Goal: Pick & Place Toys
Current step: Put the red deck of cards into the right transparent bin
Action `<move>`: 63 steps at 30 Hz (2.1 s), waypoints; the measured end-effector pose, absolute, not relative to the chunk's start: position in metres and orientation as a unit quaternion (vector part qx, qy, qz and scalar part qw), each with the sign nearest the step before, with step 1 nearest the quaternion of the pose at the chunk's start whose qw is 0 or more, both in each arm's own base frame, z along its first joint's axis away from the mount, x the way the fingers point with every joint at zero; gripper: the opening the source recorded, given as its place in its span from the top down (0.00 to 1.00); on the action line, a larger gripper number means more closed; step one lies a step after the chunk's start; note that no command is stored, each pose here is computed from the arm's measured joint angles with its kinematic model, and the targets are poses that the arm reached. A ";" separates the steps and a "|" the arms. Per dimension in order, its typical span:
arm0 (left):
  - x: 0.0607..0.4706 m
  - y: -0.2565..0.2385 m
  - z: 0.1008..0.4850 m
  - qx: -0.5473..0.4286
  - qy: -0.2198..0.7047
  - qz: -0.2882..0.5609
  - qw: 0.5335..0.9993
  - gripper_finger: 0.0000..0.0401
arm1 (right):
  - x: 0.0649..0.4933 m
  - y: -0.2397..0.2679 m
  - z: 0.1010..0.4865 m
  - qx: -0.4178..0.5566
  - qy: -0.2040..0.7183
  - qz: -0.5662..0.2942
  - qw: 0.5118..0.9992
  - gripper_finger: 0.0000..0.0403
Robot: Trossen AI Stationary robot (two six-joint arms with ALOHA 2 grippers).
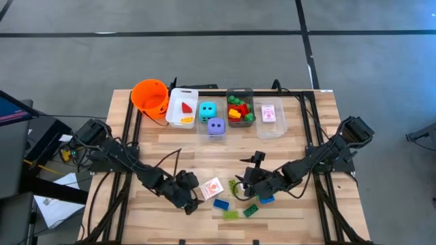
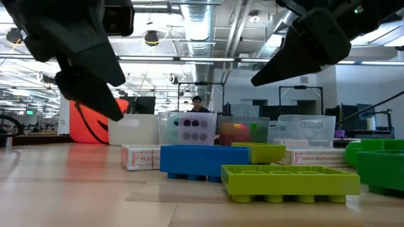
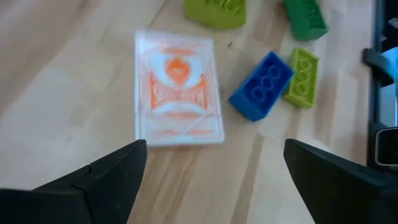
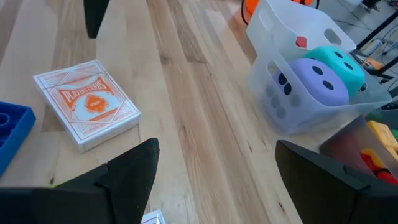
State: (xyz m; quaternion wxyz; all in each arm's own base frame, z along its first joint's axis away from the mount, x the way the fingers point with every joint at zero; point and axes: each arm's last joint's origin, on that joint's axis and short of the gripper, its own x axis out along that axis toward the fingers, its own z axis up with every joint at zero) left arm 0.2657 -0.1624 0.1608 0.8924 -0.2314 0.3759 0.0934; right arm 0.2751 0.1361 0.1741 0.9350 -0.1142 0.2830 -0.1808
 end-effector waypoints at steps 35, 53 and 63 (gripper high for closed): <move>0.269 -0.148 0.156 -0.303 0.366 0.175 0.862 0.01 | 0.273 0.135 0.172 -0.087 0.285 -0.194 0.935 0.21; 0.268 -0.167 0.123 -0.183 0.350 0.194 0.898 0.00 | 0.272 0.135 0.172 -0.092 0.290 -0.194 0.932 0.21; 0.275 -0.176 0.099 -0.145 0.309 0.206 0.917 0.01 | 0.273 0.134 0.171 -0.096 0.291 -0.196 0.931 0.21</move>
